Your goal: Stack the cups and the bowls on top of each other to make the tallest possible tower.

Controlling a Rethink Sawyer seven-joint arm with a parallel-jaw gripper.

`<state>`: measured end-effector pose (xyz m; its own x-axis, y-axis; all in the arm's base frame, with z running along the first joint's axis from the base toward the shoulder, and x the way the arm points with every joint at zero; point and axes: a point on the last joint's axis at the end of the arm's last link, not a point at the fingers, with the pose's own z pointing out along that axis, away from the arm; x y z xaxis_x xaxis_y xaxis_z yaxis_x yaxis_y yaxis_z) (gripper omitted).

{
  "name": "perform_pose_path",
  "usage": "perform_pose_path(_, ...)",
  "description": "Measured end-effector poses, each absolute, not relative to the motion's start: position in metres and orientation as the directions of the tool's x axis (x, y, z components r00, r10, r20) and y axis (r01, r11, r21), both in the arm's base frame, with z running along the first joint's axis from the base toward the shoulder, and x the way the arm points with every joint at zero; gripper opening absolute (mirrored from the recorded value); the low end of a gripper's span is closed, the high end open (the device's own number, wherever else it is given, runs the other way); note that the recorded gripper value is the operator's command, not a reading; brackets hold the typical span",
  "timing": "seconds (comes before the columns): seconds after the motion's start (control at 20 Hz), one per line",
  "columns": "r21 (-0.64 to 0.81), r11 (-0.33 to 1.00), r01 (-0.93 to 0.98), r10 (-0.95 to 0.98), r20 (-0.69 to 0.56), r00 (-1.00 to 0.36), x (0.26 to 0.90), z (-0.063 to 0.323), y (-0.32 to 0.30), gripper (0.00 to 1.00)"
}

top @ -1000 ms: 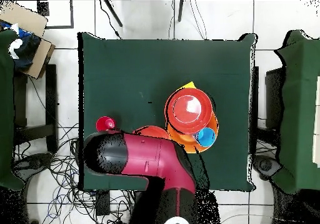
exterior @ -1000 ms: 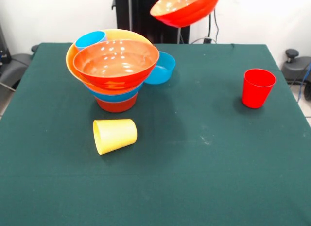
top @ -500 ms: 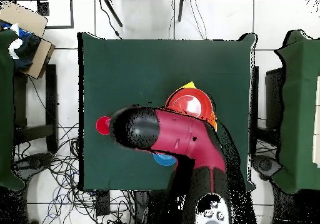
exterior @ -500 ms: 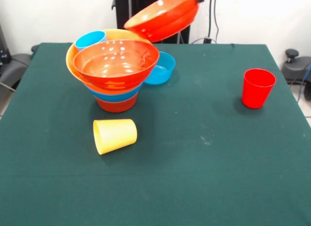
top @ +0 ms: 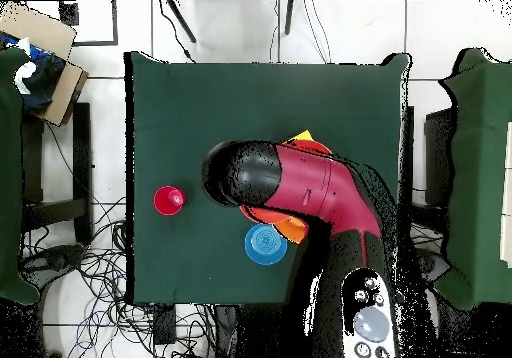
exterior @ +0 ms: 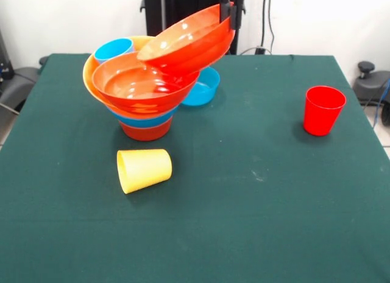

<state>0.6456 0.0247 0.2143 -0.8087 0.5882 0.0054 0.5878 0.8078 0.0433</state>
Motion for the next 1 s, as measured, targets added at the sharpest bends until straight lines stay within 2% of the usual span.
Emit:
perform_pose_path(0.65, 0.07, 0.81, 0.583, 0.584, 0.005, -0.812, 0.66, 0.213, 0.025, 0.0)
perform_pose_path(1.0, 0.077, 0.79, 0.608, 0.61, -0.012, -0.792, 0.654, 0.242, 0.003, 0.0)
